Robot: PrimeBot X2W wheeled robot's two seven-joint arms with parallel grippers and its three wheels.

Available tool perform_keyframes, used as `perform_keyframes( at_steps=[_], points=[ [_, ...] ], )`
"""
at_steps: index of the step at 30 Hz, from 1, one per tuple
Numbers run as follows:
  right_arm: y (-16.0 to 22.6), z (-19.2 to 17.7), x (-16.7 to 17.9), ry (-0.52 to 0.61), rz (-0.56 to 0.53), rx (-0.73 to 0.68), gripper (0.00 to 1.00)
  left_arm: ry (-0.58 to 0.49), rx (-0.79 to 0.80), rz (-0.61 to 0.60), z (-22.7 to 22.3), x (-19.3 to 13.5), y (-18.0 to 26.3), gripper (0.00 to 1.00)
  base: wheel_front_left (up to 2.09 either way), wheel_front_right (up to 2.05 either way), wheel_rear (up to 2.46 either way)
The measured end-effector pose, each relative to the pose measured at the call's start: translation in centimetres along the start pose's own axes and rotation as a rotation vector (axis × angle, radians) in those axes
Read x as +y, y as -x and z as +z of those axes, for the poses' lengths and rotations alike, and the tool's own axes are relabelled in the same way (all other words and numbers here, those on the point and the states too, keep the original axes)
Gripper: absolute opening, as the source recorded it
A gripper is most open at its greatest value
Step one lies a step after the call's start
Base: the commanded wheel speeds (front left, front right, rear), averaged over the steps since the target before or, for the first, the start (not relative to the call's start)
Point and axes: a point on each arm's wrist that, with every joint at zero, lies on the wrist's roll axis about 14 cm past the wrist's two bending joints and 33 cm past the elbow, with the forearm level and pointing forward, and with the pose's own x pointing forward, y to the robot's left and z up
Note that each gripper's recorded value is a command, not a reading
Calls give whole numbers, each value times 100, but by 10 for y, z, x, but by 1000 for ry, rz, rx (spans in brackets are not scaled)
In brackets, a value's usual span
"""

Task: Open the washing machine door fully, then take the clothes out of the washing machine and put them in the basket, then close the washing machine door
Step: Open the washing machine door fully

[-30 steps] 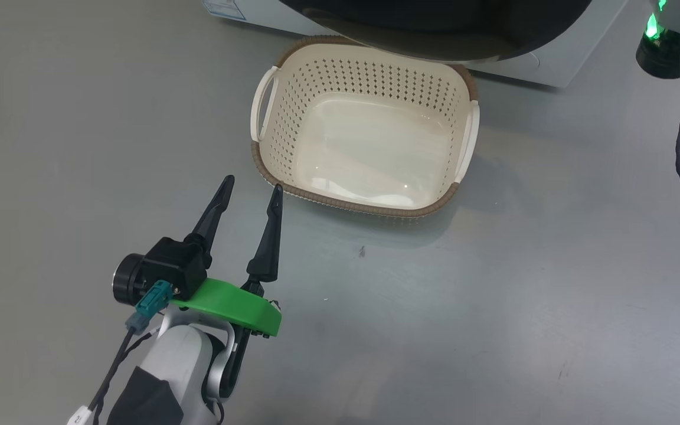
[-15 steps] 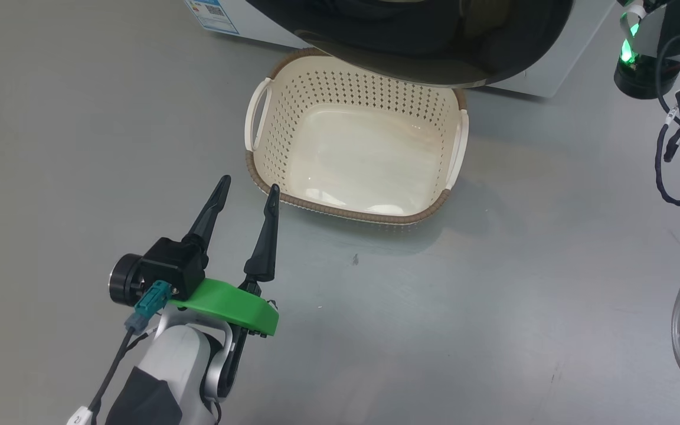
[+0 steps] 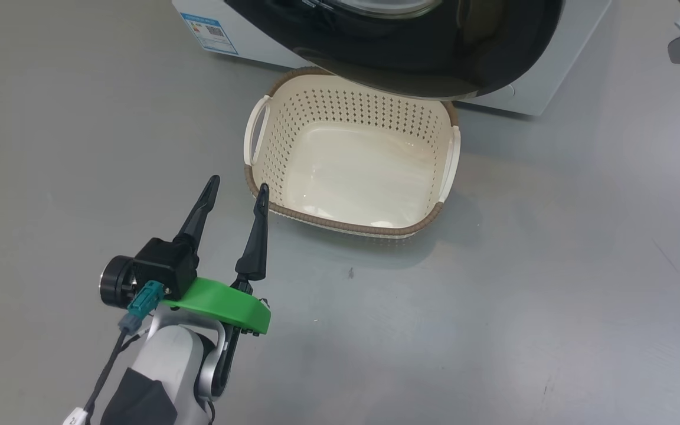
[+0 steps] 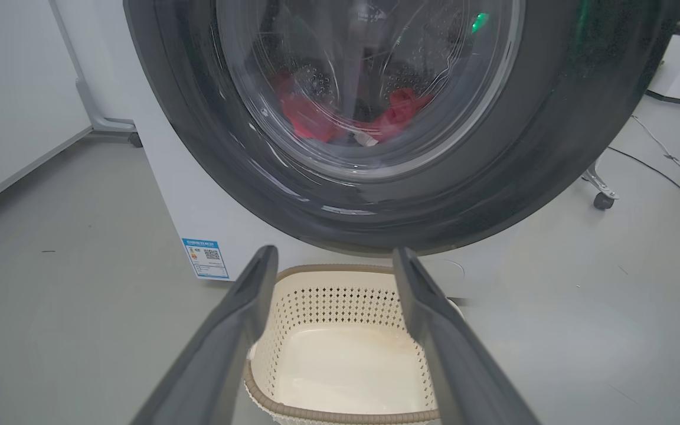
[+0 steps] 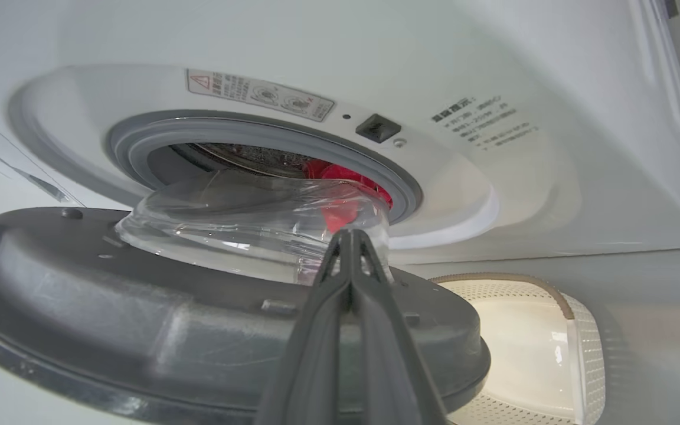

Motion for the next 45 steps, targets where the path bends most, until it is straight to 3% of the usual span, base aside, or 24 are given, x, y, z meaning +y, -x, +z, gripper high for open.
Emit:
perform_keyframes(
  at_steps=[16, 29, 33, 42, 43, 44, 45],
  points=[
    [49, -3, 0, 524, -157, -124, 0, 4, -19, 2, 7, -3, 19, 100, 0, 0, 0],
    [92, -54, 3, 741, -145, -201, 0, 26, -51, 1, 16, -8, 28, 100, 0, 0, 0],
    [110, -60, -2, 879, -160, -222, 0, 32, -55, -1, 17, -10, 31, 100, 0, 0, 0],
    [139, -82, -17, 852, -202, -310, 0, 35, -71, -6, 22, -11, 33, 100, 0, 0, 0],
    [141, -86, -20, 841, -211, -313, 11, 35, -72, -7, 22, -11, 34, 100, 0, 0, 0],
    [145, -90, -23, 830, -222, -320, 55, 32, -73, -10, 22, -12, 34, 100, 0, 0, 0],
    [148, -91, -26, 815, -238, -337, 90, 29, -73, -13, 22, -13, 34, 100, 0, 0, 0]
  ],
)
